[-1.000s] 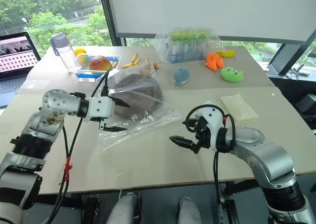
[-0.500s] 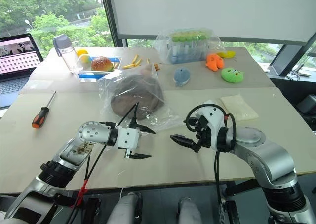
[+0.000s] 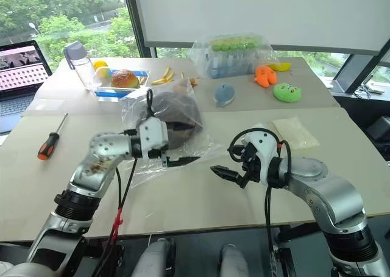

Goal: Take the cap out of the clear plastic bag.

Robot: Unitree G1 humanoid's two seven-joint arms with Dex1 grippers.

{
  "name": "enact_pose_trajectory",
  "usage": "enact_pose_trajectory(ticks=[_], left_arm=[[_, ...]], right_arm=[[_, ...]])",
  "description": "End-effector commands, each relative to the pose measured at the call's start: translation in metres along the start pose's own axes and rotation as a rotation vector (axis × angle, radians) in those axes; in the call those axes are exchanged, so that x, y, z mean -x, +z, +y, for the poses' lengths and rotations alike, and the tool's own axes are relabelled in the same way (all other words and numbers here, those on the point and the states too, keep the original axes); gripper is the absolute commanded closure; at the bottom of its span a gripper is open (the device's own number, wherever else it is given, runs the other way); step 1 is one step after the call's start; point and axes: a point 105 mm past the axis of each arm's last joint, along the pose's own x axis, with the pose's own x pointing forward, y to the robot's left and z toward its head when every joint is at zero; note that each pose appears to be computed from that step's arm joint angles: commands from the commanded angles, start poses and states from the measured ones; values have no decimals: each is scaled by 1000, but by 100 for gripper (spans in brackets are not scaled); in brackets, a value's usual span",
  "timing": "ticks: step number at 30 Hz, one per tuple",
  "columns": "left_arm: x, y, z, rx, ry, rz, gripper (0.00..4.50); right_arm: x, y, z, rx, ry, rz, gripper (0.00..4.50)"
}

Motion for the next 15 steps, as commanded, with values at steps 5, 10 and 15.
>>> enact_pose_trajectory(ticks=[5,10,15], left_arm=[[22,-22,-37,-240,-215,171,8],[28,-38,-36,-402,-203,229,8],[25,-47,-21,-560,-102,275,8]], right_arm=[[0,8,2,28,8,-25,0],[1,9,1,28,3,-27,0],[2,9,0,28,-6,-26,0]])
